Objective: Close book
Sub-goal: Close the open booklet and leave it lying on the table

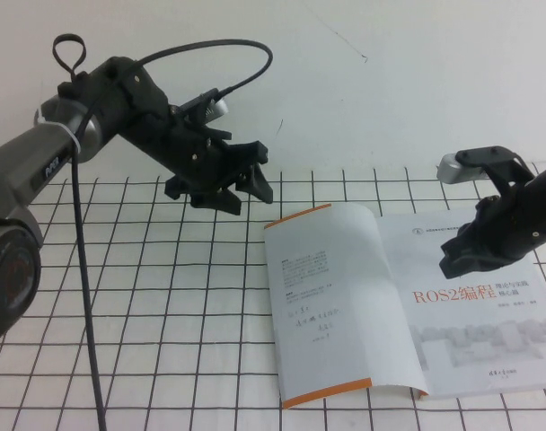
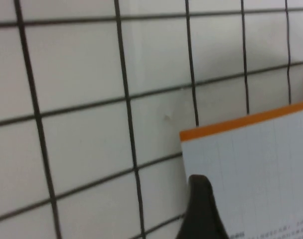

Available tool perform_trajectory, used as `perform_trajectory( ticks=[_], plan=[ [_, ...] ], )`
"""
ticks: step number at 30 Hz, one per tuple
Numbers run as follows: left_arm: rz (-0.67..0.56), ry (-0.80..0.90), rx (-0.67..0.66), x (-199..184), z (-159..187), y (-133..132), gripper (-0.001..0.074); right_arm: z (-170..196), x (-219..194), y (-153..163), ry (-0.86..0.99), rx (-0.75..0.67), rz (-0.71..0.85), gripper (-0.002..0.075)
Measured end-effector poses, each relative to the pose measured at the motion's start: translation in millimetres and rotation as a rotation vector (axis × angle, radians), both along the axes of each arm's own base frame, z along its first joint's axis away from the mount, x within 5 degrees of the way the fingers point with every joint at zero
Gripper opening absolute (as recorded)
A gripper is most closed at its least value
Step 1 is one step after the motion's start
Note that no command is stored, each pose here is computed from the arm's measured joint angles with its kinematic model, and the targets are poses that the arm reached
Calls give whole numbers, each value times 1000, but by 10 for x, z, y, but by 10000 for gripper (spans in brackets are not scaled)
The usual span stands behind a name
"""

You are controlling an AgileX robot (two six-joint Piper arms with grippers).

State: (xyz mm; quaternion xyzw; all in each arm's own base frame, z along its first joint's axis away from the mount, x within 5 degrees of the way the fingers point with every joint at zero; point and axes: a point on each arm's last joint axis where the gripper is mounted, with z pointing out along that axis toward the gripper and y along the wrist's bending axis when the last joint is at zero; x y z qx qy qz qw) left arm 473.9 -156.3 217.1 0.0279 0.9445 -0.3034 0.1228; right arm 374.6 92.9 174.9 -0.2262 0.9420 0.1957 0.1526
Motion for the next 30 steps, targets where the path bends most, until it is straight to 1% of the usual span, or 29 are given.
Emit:
perform_trajectory(
  ticks=[2,4,7,9,12,15,16,18,21,25,26,28,30],
  plan=[
    [18,-10,-46,53,-82,-37,426,0,0,0,-3,-2,7,-3],
    [18,24,-88,66,-181,-74,426,0,0,0,-5,-2,10,-3],
    [-55,101,-119,14,-326,-116,417,0,0,0,-6,-3,11,-3],
    [-118,131,-126,-37,-347,-128,391,0,4,-17,-6,-3,7,-3],
    [-177,122,-133,-79,-293,-144,302,0,16,-61,-8,-3,-5,-3],
    [-211,87,-131,-127,-164,-175,128,1,28,-104,-9,-2,-19,-3],
    [-226,65,-123,-143,-107,-176,84,2,32,-112,-11,-1,-23,-3],
    [-258,28,-91,-196,16,-210,38,3,35,-118,-10,3,-28,-3],
    [-323,-45,21,-335,238,-276,12,6,37,-113,-11,10,-33,-3],
    [-457,-107,242,-722,432,-473,3,7,37,-112,-10,11,-34,-3],
    [-487,-98,289,-865,422,-521,2,7,37,-112,-10,11,-34,-3],
    [-511,-107,324,-1097,418,-602,2,6,36,-112,-9,12,-34,-3],
    [-484,-114,296,-1293,408,-622,1,7,34,-110,-7,14,-33,-3]
  ],
)
